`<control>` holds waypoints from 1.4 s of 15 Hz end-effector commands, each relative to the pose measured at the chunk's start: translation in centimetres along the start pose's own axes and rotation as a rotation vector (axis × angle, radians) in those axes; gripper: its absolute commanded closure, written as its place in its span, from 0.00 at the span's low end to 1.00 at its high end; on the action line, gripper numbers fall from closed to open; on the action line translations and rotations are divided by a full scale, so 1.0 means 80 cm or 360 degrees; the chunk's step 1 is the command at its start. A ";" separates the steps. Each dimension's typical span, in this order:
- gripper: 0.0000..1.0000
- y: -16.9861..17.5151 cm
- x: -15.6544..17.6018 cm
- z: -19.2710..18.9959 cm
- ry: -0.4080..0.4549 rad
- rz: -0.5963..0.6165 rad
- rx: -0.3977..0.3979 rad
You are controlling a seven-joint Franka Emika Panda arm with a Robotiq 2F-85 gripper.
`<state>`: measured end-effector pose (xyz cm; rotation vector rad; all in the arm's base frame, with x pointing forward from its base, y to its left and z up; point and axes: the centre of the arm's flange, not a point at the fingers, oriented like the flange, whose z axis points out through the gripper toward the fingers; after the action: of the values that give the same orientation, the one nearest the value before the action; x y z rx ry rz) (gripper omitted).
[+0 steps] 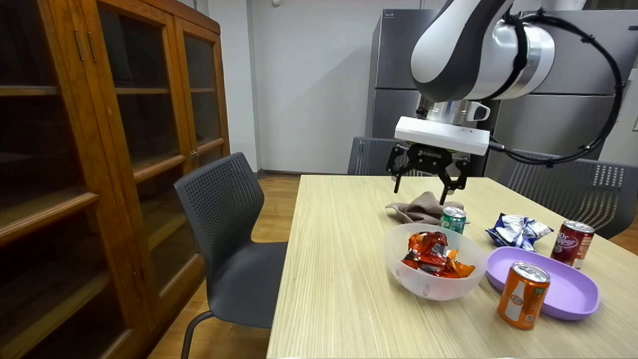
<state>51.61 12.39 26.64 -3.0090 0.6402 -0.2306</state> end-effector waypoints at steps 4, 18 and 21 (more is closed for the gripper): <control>0.00 0.052 0.025 -0.041 0.0042 -0.0072 0.0021; 0.00 0.177 0.093 -0.021 0.0015 -0.0126 -0.0076; 0.00 0.186 0.103 -0.010 -0.0009 -0.0161 -0.0084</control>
<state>52.08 -3.64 27.63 -3.0874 0.5481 -0.2563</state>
